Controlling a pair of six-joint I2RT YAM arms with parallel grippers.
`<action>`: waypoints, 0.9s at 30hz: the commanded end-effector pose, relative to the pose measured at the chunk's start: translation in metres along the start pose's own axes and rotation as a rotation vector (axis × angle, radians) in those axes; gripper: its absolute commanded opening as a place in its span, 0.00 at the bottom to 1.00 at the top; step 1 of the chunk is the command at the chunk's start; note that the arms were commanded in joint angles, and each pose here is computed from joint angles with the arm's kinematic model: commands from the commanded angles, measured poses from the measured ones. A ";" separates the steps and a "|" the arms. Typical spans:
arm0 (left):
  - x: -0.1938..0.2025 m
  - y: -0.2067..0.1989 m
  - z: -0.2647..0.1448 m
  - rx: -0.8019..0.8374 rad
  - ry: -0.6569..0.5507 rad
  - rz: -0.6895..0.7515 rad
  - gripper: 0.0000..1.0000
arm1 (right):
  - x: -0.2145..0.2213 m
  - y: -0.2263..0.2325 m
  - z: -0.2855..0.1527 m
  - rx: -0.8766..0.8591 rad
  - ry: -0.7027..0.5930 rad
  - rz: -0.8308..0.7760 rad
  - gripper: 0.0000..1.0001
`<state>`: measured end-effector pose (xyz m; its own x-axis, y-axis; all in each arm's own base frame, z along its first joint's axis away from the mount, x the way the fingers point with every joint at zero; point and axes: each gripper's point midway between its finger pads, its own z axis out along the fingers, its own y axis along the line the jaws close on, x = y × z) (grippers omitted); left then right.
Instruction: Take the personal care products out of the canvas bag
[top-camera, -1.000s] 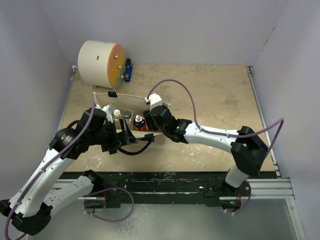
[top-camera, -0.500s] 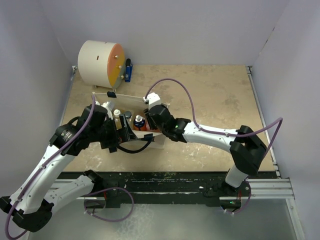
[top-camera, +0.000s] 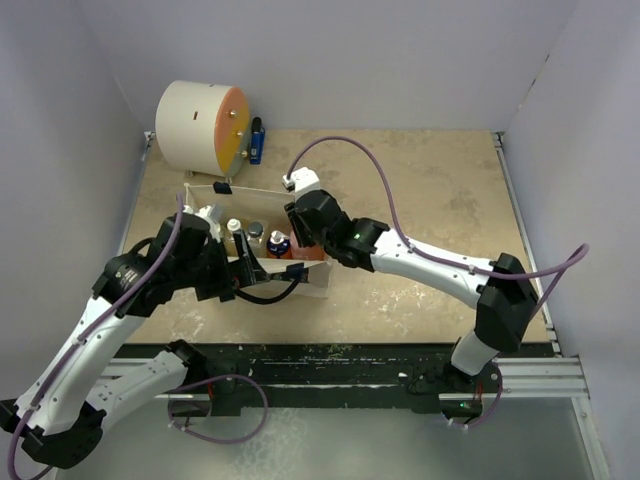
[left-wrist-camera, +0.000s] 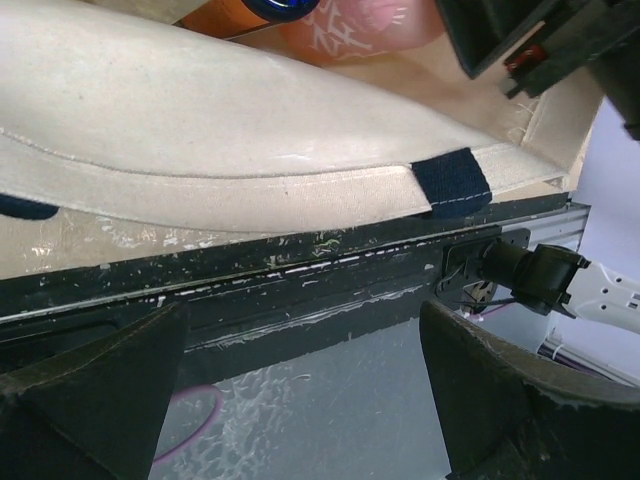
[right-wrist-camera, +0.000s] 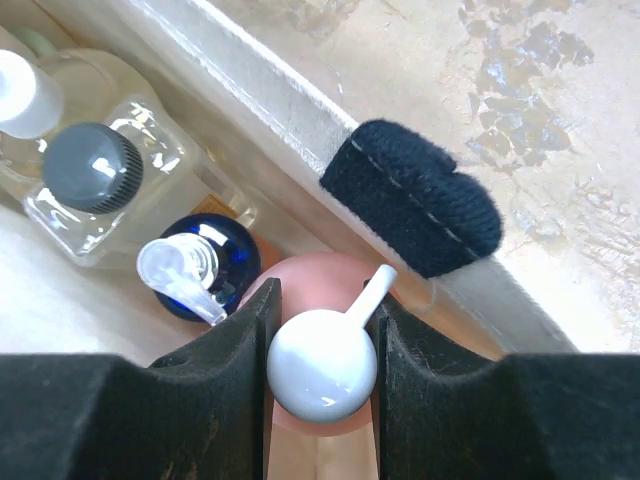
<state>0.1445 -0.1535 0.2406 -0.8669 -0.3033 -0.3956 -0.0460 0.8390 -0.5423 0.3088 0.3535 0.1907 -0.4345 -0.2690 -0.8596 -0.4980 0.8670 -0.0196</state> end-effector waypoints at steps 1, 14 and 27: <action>-0.008 -0.005 -0.017 0.029 -0.057 0.022 0.99 | -0.108 -0.001 -0.057 -0.053 -0.249 0.151 0.00; -0.004 0.000 -0.030 0.034 -0.073 0.015 0.99 | -0.135 -0.008 -0.095 -0.033 -0.170 0.261 0.00; -0.008 -0.005 -0.032 0.042 -0.077 0.028 0.99 | -0.190 -0.034 -0.176 -0.025 -0.234 0.395 0.00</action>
<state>0.1299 -0.1404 0.2551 -0.8503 -0.3157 -0.4211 -0.0384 0.8353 -0.5485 0.2824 0.3265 0.3425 -0.5417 -0.0658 -0.8380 -0.3784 0.9093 0.1732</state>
